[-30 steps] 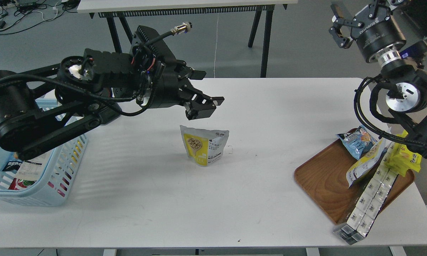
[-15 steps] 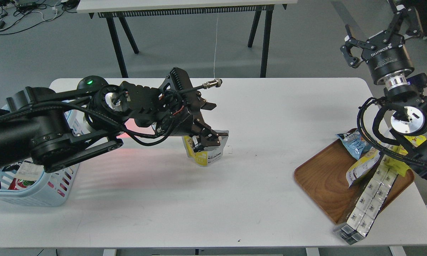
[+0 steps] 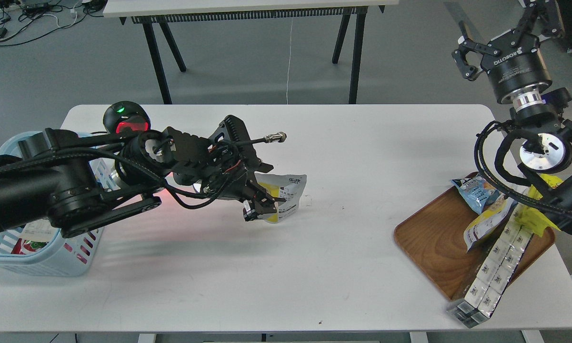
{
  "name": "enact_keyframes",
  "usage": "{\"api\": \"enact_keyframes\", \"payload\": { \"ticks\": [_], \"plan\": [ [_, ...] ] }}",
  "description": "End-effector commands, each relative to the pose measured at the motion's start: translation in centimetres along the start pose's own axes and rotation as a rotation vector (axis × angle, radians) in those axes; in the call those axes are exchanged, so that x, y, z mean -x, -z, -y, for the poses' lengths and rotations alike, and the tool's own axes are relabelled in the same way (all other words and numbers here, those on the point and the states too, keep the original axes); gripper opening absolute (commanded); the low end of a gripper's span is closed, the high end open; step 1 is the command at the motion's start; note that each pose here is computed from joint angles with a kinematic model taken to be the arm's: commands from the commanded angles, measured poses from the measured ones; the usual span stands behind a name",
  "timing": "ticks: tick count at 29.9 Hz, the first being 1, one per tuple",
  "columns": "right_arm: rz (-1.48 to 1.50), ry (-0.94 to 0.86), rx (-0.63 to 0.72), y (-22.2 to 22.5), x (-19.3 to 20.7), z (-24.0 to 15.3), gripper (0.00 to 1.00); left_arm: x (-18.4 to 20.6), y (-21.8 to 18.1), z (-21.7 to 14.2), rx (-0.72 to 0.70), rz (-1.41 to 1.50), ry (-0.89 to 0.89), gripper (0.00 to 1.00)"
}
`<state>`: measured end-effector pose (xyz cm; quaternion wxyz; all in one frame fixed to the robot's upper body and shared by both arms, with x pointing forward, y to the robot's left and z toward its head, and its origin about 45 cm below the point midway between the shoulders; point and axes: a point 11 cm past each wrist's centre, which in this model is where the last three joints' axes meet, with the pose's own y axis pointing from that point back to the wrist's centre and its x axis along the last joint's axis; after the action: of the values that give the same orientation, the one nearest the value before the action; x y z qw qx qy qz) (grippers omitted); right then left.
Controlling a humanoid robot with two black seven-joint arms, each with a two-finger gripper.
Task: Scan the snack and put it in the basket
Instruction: 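Grasp the yellow bag with the left gripper and lift it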
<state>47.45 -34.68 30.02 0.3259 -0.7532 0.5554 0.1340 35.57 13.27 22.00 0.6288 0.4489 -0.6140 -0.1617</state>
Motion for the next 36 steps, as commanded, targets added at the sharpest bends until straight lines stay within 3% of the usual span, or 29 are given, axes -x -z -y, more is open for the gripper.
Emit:
{"api": "enact_keyframes", "payload": {
  "ticks": [1,9,12,19,27,36],
  "plan": [
    [0.0,0.002,-0.001,0.0,0.0,0.0,0.99,0.4,0.2,0.0,0.001,-0.005,0.01,0.55],
    [-0.001,-0.001,0.0,0.0,0.0,0.0,0.99,0.6,0.8,-0.1,-0.015,-0.015,0.014,0.19],
    [-0.003,-0.003,0.0,0.1,-0.1,0.0,0.99,0.8,1.3,-0.1,-0.028,-0.025,0.019,0.1],
    [-0.004,-0.004,-0.001,0.1,0.0,0.0,0.99,0.7,1.3,-0.2,-0.027,-0.025,0.016,0.0],
    [-0.016,-0.005,-0.01,0.8,-0.2,0.1,0.99,0.5,1.8,-0.7,-0.04,-0.032,0.001,0.0],
    [-0.008,-0.007,-0.038,1.6,-0.1,0.4,0.99,0.3,5.1,-6.4,-0.068,-0.071,-0.073,0.0]
  ]
}}
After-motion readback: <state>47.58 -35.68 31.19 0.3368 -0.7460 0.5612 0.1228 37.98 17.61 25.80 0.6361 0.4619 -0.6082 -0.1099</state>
